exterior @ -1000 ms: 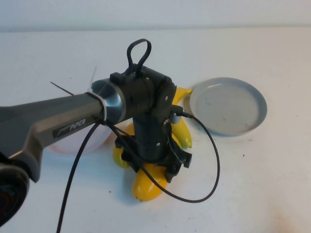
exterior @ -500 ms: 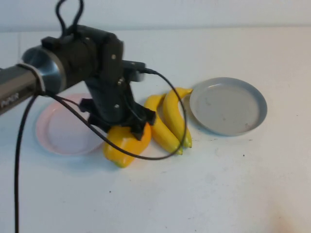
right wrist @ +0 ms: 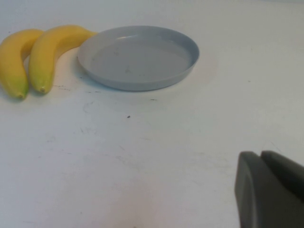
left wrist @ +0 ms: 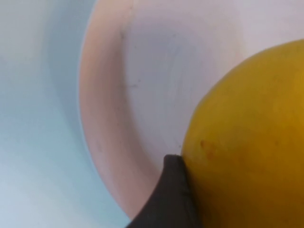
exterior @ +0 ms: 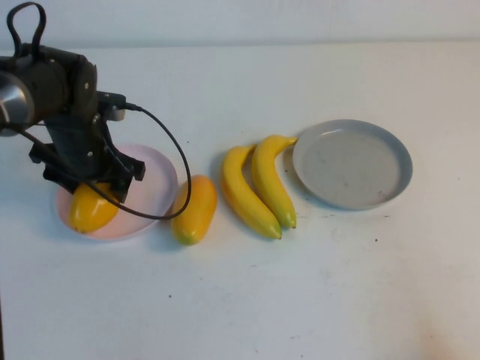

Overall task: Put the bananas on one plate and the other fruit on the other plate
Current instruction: Put one type of fruit in the left plate

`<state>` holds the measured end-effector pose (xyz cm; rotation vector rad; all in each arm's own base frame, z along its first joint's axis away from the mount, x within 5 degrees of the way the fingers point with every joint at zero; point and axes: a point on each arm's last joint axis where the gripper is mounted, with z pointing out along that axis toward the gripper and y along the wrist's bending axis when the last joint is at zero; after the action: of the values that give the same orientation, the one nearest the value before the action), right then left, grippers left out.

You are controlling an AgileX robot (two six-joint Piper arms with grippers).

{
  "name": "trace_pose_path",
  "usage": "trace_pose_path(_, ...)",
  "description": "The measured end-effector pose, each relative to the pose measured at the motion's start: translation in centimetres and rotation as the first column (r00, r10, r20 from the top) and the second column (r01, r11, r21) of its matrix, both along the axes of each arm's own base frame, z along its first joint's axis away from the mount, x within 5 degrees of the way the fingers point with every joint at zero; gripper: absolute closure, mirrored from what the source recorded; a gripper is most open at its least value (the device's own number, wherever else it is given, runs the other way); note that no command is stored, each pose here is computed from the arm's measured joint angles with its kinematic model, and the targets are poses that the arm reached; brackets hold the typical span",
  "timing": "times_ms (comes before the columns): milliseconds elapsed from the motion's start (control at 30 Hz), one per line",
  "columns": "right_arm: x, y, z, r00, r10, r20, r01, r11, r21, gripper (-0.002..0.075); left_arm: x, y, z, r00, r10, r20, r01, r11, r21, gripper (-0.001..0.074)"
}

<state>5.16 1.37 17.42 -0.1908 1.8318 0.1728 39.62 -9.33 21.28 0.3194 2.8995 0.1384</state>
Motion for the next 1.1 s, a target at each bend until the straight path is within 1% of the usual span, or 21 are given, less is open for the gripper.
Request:
trace_pose_path(100,0.0,0.0,0.0,1.000,0.000,0.000,0.000,1.000,0.000,0.0741,0.1,0.0,0.0,1.000,-0.006,0.011,0.006,1.000,-0.003,0.0144)
trace_pose_path(167,0.0,0.0,0.0,1.000,0.000,0.000,0.000,1.000,0.000,0.0741,0.2,-0.1,0.0,1.000,-0.006,0.018,0.007,1.000,-0.005,0.0088)
trace_pose_path(200,0.0,0.0,0.0,1.000,0.000,0.000,0.000,1.000,0.000,0.0741,0.2,-0.1,0.0,1.000,-0.007,0.019,0.007,1.000,-0.005,0.0075)
trace_pose_path(333,0.0,0.0,0.0,1.000,0.000,0.000,0.000,1.000,0.000,0.0741,0.1,0.0,0.2,1.000,-0.001,0.024,0.001,1.000,-0.006,0.0067)
trace_pose_path(400,0.0,0.0,0.0,1.000,0.000,0.000,0.000,1.000,0.000,0.0741,-0.1,0.0,0.7,0.999,0.019,0.028,-0.019,1.000,-0.011,0.0067)
trace_pose_path(467,0.0,0.0,0.0,1.000,0.000,0.000,0.000,1.000,0.000,0.0741,-0.4,-0.5,1.9,0.999,0.022,0.044,-0.021,1.000,-0.016,0.0067)
trace_pose_path(533,0.0,0.0,0.0,1.000,0.000,0.000,0.000,1.000,0.000,0.0741,-0.8,-1.6,3.4,0.997,0.011,0.078,-0.009,1.000,-0.026,0.0067)
trace_pose_path(600,0.0,0.0,0.0,1.000,0.000,0.000,0.000,1.000,0.000,0.0742,-1.2,-3.4,5.0,0.992,0.010,0.123,-0.003,0.998,-0.057,0.0067)
trace_pose_path(667,0.0,0.0,0.0,1.000,0.000,0.000,0.000,1.000,0.000,0.0741,-1.8,-6.0,6.2,0.987,-0.025,0.157,0.039,0.995,-0.090,0.0067)
trace_pose_path(733,0.0,0.0,0.0,1.000,0.000,0.000,0.000,1.000,0.000,0.0741,-2.4,-8.3,7.0,0.982,-0.064,0.176,0.086,0.989,-0.120,0.0067)
trace_pose_path(833,0.0,0.0,0.0,1.000,0.000,0.000,0.000,1.000,0.000,0.0741,-3.2,-11.4,7.1,0.980,-0.110,0.167,0.139,0.976,-0.168,0.0067)
trace_pose_path(933,0.0,0.0,0.0,1.000,0.000,0.000,0.000,1.000,0.000,0.0741,-3.5,-12.8,5.9,0.988,-0.116,0.102,0.134,0.971,-0.199,0.0067)
trace_pose_path(1100,0.0,0.0,0.0,1.000,0.000,0.000,0.000,1.000,0.000,0.0742,-3.3,-13.0,3.5,0.997,-0.073,-0.006,0.071,0.981,-0.179,0.0066)
